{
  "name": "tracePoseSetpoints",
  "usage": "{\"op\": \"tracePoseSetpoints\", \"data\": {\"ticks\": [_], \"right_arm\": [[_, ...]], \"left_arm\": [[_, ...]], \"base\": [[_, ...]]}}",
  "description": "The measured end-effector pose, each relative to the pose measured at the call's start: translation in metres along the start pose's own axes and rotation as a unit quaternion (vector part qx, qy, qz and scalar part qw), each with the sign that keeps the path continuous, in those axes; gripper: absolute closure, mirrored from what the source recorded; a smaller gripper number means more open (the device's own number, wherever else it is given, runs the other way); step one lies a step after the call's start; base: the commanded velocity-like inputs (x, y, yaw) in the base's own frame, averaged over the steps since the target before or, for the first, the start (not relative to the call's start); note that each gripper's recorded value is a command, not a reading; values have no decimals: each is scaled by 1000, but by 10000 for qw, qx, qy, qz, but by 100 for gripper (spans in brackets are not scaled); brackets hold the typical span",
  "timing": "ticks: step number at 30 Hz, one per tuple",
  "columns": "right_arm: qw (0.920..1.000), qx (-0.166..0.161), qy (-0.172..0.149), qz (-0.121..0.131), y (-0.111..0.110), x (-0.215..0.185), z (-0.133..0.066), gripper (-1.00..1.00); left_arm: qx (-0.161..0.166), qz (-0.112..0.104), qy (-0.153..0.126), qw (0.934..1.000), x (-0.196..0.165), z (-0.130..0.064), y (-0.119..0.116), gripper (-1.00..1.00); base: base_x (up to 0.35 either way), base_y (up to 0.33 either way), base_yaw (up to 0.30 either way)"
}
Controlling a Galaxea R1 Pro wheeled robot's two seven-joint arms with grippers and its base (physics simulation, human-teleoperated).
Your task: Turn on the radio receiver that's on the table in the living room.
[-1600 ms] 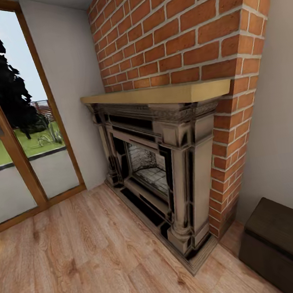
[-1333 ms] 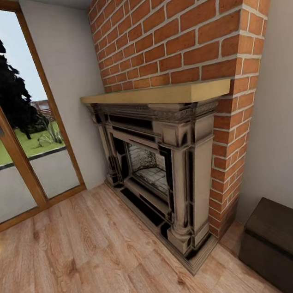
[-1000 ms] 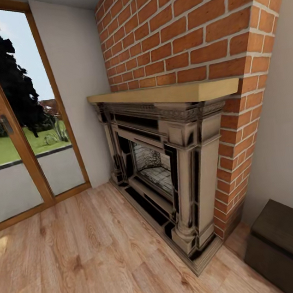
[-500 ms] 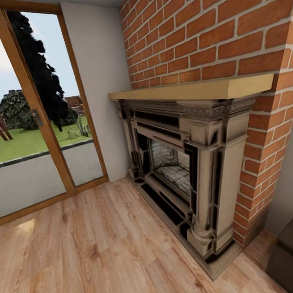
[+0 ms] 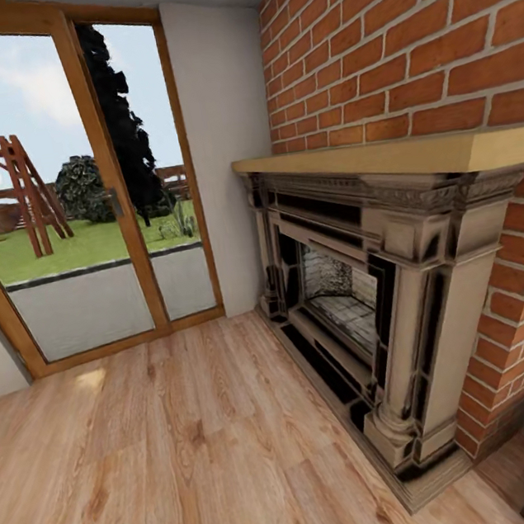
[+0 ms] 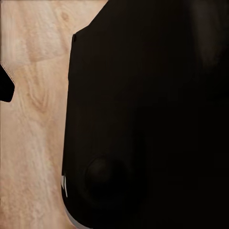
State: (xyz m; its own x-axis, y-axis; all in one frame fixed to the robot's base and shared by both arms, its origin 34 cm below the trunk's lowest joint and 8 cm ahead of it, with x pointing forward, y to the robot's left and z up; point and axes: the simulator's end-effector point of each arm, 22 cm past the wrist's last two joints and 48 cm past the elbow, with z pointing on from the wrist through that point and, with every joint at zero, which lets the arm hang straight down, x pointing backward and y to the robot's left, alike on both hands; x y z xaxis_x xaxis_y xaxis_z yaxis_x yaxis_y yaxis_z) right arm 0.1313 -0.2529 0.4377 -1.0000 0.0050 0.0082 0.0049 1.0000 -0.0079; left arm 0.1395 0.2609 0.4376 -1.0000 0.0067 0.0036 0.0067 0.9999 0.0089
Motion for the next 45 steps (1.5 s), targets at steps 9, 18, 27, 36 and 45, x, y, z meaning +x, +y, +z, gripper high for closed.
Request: {"op": "tracePoseSetpoints", "data": {"ticks": [9,18,27,36,45], "right_arm": [[10000,-5,7,-1,2,0,0,-100],[10000,-8,8,-8,2,0,0,-100],[10000,-8,6,-8,2,0,0,-100],[10000,-6,2,-7,2,0,0,-100],[10000,-8,8,-8,2,0,0,-100]], "left_arm": [[0,0,0,10000,0,0,0,-100],[0,0,0,10000,0,0,0,-100],[0,0,0,10000,0,0,0,-100],[0,0,0,10000,0,0,0,-100],[0,-3,0,10000,0,0,0,-100]], "base": [[0,0,276],[0,0,276],[0,0,276],[0,0,276],[0,0,276]]}}
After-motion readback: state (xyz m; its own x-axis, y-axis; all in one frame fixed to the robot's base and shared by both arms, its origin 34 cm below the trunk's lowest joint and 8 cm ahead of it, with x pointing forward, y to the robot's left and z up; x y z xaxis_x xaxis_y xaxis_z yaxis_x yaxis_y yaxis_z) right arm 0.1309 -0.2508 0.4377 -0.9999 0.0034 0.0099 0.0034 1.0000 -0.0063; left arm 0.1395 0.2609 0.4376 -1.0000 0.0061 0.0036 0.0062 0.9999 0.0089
